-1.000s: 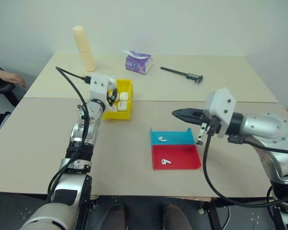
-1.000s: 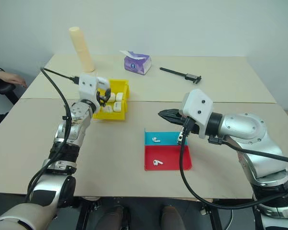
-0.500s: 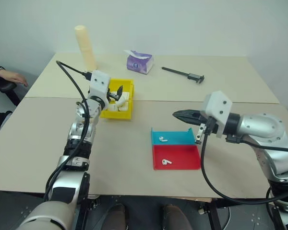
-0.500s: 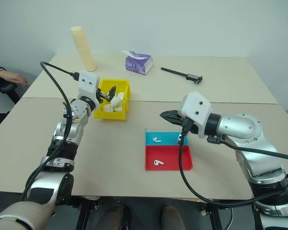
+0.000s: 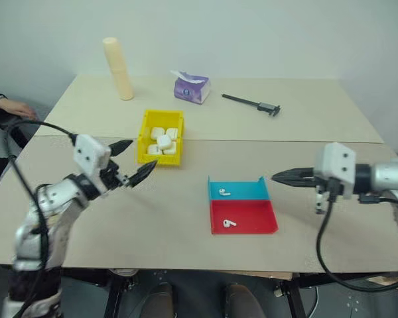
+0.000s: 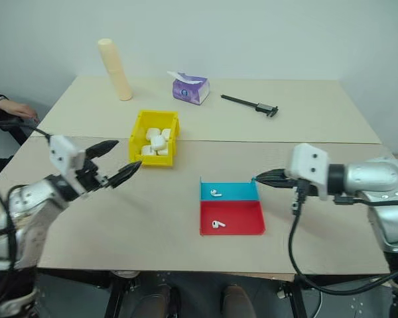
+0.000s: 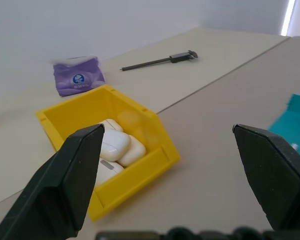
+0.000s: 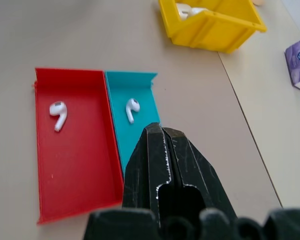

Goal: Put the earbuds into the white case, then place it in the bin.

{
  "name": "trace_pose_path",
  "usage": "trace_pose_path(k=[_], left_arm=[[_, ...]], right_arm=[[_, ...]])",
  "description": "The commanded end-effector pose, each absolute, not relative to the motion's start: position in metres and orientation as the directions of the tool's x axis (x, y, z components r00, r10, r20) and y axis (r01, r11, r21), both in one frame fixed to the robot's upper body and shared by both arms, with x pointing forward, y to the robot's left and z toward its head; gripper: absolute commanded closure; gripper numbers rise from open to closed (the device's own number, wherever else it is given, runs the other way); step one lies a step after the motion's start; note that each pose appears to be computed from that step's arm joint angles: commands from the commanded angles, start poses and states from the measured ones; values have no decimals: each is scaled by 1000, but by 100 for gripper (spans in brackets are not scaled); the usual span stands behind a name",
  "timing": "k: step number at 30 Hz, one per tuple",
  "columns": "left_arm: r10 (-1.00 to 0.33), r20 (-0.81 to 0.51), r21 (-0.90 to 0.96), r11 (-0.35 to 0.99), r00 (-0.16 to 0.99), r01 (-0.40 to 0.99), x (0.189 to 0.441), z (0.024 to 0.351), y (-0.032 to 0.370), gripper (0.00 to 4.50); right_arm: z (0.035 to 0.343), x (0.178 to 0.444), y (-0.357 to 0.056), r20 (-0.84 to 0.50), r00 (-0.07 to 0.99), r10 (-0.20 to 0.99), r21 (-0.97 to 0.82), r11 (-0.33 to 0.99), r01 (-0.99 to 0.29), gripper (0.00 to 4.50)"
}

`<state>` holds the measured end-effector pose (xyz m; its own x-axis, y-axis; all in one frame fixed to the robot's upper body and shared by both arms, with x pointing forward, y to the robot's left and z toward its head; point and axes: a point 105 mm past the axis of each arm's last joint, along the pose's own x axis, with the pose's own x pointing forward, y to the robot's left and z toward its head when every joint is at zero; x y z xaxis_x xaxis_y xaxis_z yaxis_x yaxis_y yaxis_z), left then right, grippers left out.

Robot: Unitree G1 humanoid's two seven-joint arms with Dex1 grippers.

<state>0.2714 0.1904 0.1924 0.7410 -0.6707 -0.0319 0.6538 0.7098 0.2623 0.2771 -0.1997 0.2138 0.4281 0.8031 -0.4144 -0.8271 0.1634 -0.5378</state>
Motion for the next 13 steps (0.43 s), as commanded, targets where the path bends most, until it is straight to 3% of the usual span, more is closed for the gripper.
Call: trace_pose_path(k=[1,6,13], left_arm=[[-725,-61,283,647,686,708,241,201,186,3],[-733,-106,261,632,672,730,217,197,186,3],[-712,-103,279,649,694,708,212,202,187,3]], right_arm=[[231,270,-222,-414,404,816,-599,91,-795,450],[230,276,-242,-451,375,810,-595,40,-803,450],[223,289,-242,-470,362,805,-588,21,-809,450]])
